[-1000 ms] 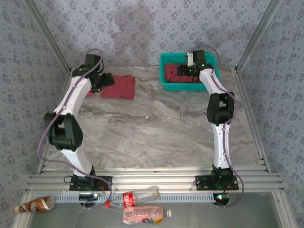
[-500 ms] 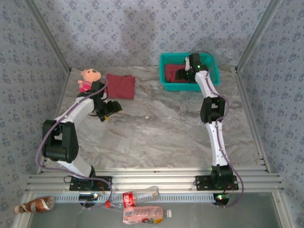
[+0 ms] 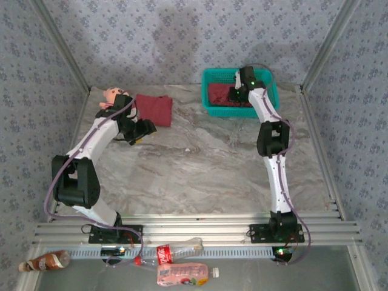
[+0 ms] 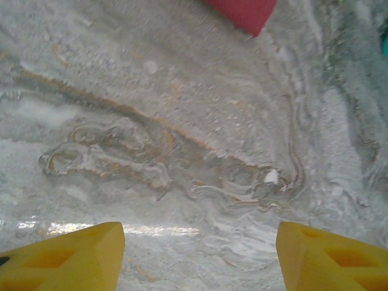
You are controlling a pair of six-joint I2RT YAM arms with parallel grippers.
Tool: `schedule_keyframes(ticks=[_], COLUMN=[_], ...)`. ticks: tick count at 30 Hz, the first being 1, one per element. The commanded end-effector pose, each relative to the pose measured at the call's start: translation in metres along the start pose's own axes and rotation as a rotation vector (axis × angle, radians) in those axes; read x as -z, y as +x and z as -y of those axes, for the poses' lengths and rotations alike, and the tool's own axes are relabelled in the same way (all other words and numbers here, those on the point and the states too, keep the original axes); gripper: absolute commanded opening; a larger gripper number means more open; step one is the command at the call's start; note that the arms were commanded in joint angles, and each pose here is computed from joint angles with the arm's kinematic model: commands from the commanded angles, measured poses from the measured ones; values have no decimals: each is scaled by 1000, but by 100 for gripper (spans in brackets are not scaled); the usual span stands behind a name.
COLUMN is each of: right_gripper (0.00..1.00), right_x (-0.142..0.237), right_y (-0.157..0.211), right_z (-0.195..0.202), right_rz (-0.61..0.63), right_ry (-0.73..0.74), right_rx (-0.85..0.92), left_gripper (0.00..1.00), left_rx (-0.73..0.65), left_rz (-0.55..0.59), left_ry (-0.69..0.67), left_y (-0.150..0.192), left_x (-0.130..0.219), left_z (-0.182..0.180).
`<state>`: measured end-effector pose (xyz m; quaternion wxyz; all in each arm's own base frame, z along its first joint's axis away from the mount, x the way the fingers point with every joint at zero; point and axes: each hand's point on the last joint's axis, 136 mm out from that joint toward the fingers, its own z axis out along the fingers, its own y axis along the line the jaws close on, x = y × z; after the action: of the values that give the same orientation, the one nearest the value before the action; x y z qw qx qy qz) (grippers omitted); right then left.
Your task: Fold and stack the tank tops
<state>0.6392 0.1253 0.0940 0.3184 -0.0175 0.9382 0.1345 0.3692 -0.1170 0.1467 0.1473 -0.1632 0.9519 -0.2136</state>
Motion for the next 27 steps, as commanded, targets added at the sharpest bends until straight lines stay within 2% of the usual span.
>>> schedule_keyframes(ticks=[1,5,7,10,12,15,18,21,25,27], right_gripper=[0,0,0,0,0,0,0,0,1,11], right_x=[115,186,226,288,333,368,362,336,277,233], right_y=[-90,-96,-93,-72,-52,-9,46,101,168,211], right_z=[-49,-67,-88,-127,-161,-190,-198,-199,-198,-179], right_rz=[306,401,436,479,509,456,322,195,49,-57], right_ry=[-102,-116,-172,-239,-344,-406,-432,-429,-436,-386], right_rx=[55,118,158,251,285,293,225,195,165,156], left_gripper=[67,67,67,68,68,68,68,68,68,68], left_rx=[-34,-50,-61,-71,-87,-107,-106,-95,-54,-46], left_rz=[14,48,66,101,123,146,153,122,65,32], left_ry=[6,57,98,163,201,220,212,207,207,189], left_y=[-4,-14,-17,-19,-18,-15,-5,15,46,66], left_x=[14,31,43,64,80,99,109,106,87,71], left_z=[9,29,42,61,74,85,83,76,65,56])
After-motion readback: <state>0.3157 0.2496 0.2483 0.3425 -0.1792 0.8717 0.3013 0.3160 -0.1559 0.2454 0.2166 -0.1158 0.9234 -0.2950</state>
